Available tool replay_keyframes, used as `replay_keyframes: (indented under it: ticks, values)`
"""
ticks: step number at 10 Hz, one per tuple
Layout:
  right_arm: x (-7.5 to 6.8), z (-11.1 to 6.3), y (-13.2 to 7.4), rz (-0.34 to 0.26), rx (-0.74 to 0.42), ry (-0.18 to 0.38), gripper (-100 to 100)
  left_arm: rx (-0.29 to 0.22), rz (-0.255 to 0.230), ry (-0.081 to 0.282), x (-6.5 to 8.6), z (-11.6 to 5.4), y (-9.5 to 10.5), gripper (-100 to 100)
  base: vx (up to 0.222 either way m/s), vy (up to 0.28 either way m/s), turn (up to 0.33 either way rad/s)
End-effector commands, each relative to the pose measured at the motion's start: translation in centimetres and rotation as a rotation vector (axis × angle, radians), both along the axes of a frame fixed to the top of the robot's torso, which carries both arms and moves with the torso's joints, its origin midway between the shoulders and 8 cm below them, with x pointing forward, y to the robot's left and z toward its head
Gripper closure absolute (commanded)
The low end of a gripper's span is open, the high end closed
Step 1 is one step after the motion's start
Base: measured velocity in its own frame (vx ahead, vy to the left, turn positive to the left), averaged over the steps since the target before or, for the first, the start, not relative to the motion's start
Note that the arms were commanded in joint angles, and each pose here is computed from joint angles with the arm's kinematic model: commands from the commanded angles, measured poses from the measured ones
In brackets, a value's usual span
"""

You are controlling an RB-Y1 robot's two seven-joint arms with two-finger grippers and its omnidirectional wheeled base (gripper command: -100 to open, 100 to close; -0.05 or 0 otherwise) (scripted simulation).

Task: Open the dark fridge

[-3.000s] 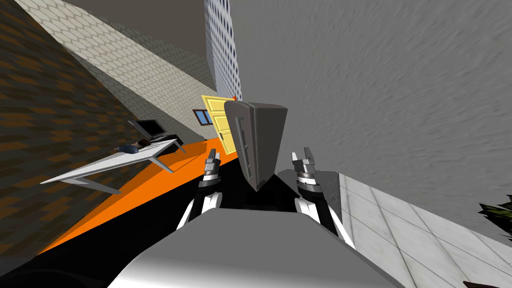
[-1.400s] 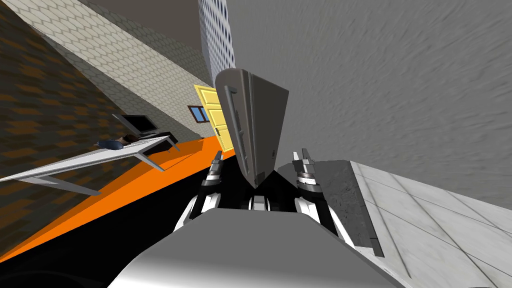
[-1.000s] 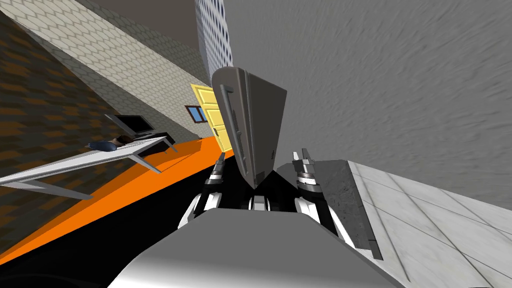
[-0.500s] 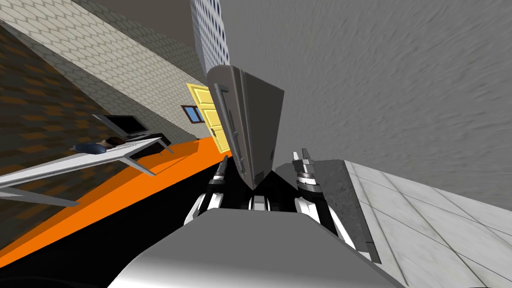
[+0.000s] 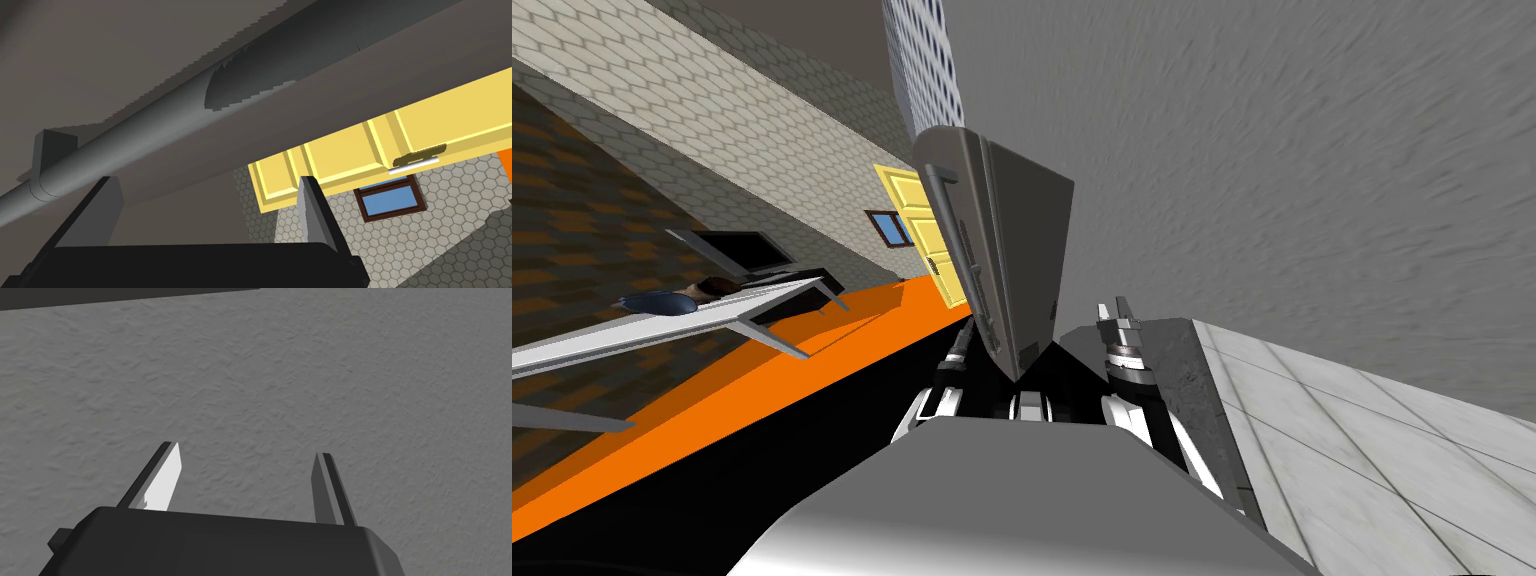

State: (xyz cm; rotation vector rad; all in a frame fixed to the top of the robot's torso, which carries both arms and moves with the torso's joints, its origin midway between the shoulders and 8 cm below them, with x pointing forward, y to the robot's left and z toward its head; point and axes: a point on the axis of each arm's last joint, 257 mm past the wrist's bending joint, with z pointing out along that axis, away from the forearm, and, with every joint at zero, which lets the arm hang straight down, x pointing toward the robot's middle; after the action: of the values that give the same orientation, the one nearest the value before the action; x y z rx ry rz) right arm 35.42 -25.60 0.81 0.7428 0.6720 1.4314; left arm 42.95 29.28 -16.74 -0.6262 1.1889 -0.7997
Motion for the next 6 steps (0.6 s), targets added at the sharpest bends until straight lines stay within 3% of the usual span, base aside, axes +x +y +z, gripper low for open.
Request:
replay_keyframes:
  ticks: [1,3,6]
  values:
    - [0.0,0.0,0.0,0.0,0.0,0.0,0,0.049,0.004,0.064,0.6,-2.6,0.8,-100,0.035,-0.028,-0.056]
    - [0.0,0.0,0.0,0.0,0.0,0.0,0,0.115,0.007,0.141,1.1,-6.0,1.5,-100,0.041,-0.041,-0.075]
    - [0.0,0.0,0.0,0.0,0.0,0.0,0,0.164,0.01,0.2,1.4,-8.6,2.3,-100,0.031,-0.031,-0.043]
